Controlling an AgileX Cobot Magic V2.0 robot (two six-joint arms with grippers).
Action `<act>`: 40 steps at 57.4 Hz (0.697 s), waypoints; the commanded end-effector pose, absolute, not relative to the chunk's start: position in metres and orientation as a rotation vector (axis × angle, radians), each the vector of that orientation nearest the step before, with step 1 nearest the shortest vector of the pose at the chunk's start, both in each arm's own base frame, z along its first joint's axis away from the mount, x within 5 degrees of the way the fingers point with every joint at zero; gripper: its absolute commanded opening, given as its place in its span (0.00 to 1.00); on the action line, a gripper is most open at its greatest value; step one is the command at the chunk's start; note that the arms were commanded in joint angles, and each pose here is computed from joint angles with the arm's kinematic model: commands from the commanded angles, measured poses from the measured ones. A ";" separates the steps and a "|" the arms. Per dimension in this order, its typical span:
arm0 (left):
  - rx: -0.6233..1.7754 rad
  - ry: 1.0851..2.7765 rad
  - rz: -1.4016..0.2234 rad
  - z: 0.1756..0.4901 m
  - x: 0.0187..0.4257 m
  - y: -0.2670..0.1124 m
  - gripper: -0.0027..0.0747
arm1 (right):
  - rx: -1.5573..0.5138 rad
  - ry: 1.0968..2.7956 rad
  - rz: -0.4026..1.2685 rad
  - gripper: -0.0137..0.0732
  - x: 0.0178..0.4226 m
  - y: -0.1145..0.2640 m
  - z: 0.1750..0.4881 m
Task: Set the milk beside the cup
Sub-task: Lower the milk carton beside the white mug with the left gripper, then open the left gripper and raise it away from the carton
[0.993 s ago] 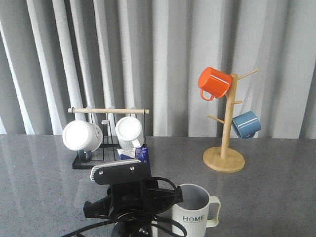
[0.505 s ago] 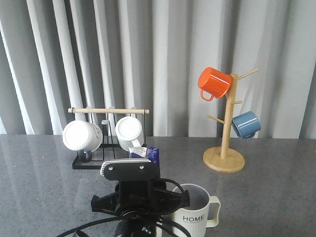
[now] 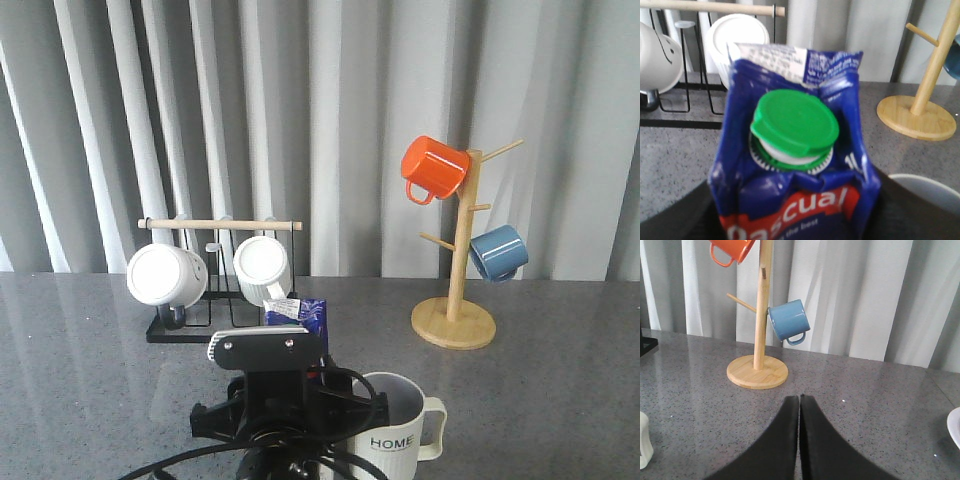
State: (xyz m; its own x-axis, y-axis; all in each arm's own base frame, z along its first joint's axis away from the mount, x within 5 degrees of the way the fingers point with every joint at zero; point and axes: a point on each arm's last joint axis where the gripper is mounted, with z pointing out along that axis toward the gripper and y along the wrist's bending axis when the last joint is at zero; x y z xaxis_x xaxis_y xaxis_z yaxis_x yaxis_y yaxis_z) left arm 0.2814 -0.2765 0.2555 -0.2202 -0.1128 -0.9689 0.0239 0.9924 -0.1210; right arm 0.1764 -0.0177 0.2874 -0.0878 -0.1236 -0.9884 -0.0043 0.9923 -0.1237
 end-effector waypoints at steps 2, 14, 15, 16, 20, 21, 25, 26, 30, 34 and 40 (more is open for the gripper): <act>-0.104 1.728 -0.173 0.281 0.279 -0.274 0.91 | -0.121 1.576 -0.090 0.15 0.178 -0.016 0.301; -0.082 1.707 -0.185 0.286 0.276 -0.275 0.96 | -0.121 1.576 -0.090 0.15 0.178 -0.016 0.301; -0.080 1.701 -0.187 0.288 0.275 -0.275 0.96 | -0.121 1.575 -0.090 0.15 0.178 -0.016 0.301; -0.079 1.694 -0.187 0.290 0.275 -0.275 0.96 | -0.121 1.575 -0.090 0.15 0.178 -0.016 0.301; -0.071 1.673 -0.187 0.298 0.272 -0.272 0.95 | -0.121 1.575 -0.090 0.15 0.178 -0.016 0.301; -0.072 1.670 -0.189 0.300 0.272 -0.272 0.94 | -0.121 1.575 -0.090 0.15 0.178 -0.016 0.301; -0.084 1.657 -0.204 0.308 0.270 -0.269 0.94 | -0.121 1.575 -0.090 0.15 0.178 -0.016 0.301; -0.087 1.653 -0.208 0.310 0.269 -0.268 0.94 | -0.121 1.575 -0.090 0.15 0.178 -0.016 0.301; -0.105 1.630 -0.226 0.322 0.266 -0.263 0.94 | -0.121 1.575 -0.090 0.15 0.178 -0.016 0.301; -0.113 1.598 -0.248 0.335 0.262 -0.257 0.94 | -0.121 1.575 -0.090 0.15 0.178 -0.016 0.301; -0.125 1.553 -0.273 0.355 0.255 -0.248 0.94 | -0.121 1.575 -0.090 0.15 0.178 -0.016 0.301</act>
State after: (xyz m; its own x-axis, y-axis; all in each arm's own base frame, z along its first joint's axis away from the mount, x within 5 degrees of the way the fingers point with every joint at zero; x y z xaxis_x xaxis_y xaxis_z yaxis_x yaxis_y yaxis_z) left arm 0.2660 -0.2632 0.3084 -0.1416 -0.2020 -0.9691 0.0728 0.9742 -0.2137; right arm 0.1764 -0.0177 0.2874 -0.0878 -0.1236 -0.9884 -0.0043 0.9923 -0.1237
